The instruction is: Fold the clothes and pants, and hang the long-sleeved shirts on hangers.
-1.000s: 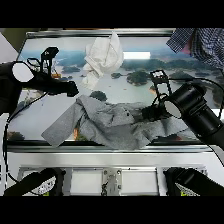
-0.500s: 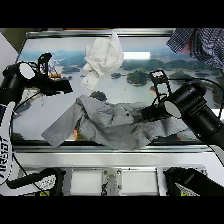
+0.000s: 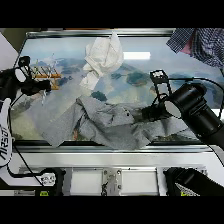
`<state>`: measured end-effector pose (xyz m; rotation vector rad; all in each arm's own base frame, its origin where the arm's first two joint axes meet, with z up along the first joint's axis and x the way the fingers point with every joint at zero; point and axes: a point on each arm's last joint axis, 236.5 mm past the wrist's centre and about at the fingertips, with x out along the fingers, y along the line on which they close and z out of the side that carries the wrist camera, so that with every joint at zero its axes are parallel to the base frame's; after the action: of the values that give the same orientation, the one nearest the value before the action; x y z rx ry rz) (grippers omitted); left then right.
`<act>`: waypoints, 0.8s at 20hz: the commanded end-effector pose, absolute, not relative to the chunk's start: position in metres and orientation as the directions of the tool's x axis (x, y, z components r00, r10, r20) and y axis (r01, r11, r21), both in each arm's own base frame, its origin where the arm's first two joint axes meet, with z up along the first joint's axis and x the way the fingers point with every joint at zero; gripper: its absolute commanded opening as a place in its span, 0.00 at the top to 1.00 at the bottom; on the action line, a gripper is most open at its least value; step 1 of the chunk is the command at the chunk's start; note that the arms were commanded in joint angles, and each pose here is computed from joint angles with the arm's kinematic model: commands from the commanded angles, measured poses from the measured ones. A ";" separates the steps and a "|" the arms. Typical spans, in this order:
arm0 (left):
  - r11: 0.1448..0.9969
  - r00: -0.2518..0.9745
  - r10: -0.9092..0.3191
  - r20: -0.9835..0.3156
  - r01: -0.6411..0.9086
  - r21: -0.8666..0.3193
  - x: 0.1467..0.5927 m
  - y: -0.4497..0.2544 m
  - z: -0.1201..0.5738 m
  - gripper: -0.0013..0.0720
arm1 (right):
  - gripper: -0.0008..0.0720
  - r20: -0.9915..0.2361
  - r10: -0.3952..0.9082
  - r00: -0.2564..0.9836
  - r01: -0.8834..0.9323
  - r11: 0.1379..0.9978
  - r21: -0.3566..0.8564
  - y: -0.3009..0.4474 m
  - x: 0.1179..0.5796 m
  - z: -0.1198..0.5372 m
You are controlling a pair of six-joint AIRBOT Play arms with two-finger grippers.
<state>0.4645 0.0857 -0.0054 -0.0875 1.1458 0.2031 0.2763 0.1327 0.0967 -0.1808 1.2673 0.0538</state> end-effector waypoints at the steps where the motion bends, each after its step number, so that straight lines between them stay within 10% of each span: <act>1: 0.953 0.328 0.296 -0.897 -0.157 0.258 0.472 0.127 -0.049 0.07 | 0.95 -0.952 -0.059 0.299 -0.140 0.984 -0.105 0.133 0.276 0.097; 16: 0.934 0.336 0.354 -0.873 -0.165 0.315 0.495 0.158 -0.120 0.07 | 0.95 -0.952 -0.060 0.299 -0.140 0.984 -0.106 0.133 0.276 0.096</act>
<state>0.4935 0.1571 -0.1112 0.1821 1.1802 0.3450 0.2761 0.1326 0.0966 -0.1810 1.2680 0.0535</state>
